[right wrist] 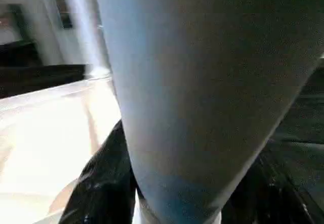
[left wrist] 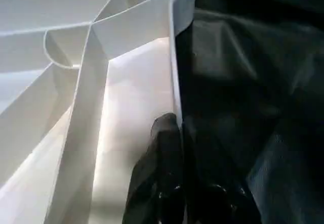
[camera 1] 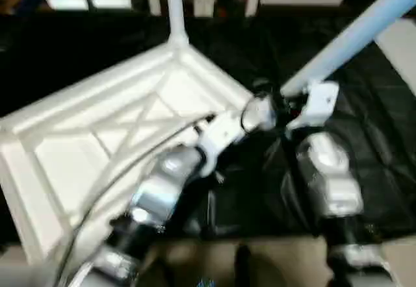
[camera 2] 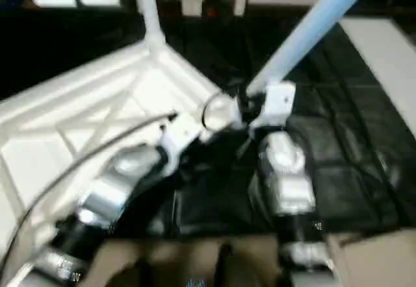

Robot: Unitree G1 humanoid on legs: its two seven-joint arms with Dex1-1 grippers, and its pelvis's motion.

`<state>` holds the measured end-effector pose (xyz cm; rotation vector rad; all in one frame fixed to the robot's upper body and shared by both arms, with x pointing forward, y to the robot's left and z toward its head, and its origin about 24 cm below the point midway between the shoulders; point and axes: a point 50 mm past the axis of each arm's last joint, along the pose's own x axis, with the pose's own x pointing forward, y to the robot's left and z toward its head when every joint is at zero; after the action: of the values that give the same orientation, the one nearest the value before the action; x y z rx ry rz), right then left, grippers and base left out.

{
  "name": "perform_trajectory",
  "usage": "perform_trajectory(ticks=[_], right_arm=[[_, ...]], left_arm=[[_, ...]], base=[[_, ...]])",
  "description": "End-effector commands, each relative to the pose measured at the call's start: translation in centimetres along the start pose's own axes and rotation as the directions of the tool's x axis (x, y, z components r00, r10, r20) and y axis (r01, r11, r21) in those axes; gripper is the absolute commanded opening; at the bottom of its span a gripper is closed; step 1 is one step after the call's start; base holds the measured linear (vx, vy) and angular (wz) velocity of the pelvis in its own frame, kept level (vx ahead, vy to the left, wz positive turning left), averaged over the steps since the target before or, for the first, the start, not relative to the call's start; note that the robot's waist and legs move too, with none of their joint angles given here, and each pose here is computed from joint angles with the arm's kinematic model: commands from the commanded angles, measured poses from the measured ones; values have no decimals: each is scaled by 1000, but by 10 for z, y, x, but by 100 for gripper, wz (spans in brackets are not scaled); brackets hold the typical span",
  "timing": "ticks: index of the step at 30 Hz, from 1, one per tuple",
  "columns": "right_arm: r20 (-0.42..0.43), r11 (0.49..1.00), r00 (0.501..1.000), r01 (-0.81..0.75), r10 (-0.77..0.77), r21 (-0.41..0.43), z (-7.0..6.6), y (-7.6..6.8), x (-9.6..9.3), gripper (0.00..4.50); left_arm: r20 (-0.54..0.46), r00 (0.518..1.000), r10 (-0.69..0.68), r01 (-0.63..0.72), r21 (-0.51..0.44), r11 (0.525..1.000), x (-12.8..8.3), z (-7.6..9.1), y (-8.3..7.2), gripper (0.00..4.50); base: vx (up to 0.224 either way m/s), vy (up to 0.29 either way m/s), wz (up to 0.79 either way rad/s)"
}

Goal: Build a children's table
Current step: Insert table leg to table base

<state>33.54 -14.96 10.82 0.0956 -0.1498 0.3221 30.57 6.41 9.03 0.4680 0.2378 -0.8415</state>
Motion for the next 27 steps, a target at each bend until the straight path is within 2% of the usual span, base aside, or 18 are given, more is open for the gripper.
perform_trajectory(ticks=[1,3,7,11,12,13,17,20,27], right_arm=[[-243,958,931,-238,272,160,-44,17,-29,184],[-211,923,902,-343,376,176,-28,10,-37,184],[-197,843,821,-510,536,170,-3,-10,-59,184],[-204,800,774,-567,599,197,8,-29,-73,184],[-204,800,774,-567,599,197,8,-29,-73,184],[-240,777,738,-600,630,192,11,-36,-80,184],[-267,760,712,-623,649,184,14,-41,-84,184],[-316,719,653,-672,688,176,11,-40,-86,184],[-368,686,615,-721,698,97,8,-39,-85,184]], left_arm=[[17,993,-119,117,112,987,-7,-9,-2,0],[22,972,-233,224,193,955,-17,-16,-6,0],[-41,943,-330,331,223,917,-34,-33,-7,0],[-14,928,-371,364,233,902,-42,-37,-6,0],[-14,928,-371,364,233,902,-42,-37,-6,0],[-2,922,-388,376,249,893,-45,-38,-6,0],[11,915,-404,388,257,885,-47,-38,-6,0],[13,906,-423,405,263,876,-51,-38,-6,0],[20,901,-433,411,273,870,-53,-39,-4,0]], base=[[91,-59,16],[74,-109,27],[39,-116,4],[10,-15,0],[75,36,5],[77,50,6],[92,62,2],[85,72,-5],[9,8,0]])
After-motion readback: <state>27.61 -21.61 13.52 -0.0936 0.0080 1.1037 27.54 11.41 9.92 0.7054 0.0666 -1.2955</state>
